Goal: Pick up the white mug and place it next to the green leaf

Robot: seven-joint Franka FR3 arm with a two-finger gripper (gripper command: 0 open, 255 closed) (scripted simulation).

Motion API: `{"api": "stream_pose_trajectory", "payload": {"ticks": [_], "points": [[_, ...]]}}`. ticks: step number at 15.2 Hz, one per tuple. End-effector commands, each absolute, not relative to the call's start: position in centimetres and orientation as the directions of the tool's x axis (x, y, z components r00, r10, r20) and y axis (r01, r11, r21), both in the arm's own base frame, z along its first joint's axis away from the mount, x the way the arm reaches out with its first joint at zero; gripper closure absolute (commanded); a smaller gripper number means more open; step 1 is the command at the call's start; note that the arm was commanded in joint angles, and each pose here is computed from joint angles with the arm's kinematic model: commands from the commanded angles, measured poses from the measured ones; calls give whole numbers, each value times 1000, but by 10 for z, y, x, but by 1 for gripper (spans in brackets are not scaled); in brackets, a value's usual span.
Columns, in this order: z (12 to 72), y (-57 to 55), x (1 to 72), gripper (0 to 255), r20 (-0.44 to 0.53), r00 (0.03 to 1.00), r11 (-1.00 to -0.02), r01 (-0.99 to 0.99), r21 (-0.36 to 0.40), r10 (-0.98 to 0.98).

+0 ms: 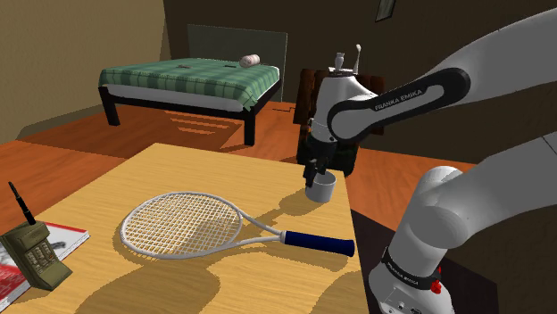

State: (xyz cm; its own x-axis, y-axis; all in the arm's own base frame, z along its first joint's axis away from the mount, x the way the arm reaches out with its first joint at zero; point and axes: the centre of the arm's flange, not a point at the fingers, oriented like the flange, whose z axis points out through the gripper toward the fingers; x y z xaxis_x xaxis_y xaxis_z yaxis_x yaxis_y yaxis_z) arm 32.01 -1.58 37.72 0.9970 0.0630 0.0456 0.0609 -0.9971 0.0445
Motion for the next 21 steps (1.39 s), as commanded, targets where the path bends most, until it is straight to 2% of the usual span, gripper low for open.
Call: {"api": "stream_pose_trajectory", "payload": {"ticks": [1,7,14,15,21], "points": [[364,-16,319,0,45,997,-997,64,46,66],[335,-17,321,0,45,997,-997,64,46,66],[335,-17,321,0,45,997,-997,64,46,66],[335,-17,321,255,45,997,-997,64,46,66],[335,-17,321,255,45,997,-997,64,46,66]]}}
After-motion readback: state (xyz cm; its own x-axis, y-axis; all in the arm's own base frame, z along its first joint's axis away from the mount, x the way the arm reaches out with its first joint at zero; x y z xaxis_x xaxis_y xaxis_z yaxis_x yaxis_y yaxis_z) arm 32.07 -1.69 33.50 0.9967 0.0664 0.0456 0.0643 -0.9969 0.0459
